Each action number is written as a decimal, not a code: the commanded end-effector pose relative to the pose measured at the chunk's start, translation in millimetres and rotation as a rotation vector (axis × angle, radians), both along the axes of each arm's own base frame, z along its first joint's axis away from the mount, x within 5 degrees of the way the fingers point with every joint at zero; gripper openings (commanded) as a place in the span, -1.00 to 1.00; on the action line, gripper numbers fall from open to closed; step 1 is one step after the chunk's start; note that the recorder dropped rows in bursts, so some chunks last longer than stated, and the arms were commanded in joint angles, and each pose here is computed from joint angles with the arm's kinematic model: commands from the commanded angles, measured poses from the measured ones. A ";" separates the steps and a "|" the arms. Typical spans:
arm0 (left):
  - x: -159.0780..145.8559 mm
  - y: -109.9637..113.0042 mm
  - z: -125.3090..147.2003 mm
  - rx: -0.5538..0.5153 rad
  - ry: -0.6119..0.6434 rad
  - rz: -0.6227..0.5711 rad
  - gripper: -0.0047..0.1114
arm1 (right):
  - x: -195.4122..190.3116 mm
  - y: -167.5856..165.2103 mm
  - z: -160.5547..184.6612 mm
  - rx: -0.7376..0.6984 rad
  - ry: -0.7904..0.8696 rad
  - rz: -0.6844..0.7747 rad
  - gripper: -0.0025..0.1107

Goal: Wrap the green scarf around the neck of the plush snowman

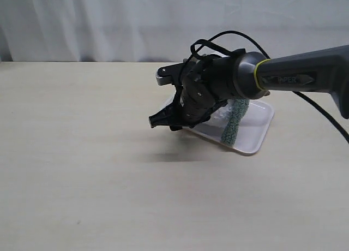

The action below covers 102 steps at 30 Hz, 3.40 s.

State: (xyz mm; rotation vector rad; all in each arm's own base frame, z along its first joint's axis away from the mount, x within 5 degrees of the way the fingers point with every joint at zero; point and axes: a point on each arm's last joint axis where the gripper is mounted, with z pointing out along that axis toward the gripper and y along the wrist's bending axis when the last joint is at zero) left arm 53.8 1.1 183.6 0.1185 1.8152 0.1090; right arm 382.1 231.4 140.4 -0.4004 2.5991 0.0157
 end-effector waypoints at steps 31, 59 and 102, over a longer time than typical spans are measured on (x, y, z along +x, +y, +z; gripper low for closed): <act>0.1 0.0 0.4 -0.004 -0.011 0.001 -0.92 | -23.4 -14.9 10.9 -0.367 0.141 0.075 -0.89; 0.1 0.0 0.4 -0.004 -0.011 0.001 -0.92 | -57.1 13.5 81.8 -0.185 -0.126 0.244 -0.89; 0.1 0.0 0.2 -0.004 -0.009 0.002 -0.92 | 37.2 16.0 69.2 -0.127 -0.088 0.004 -0.57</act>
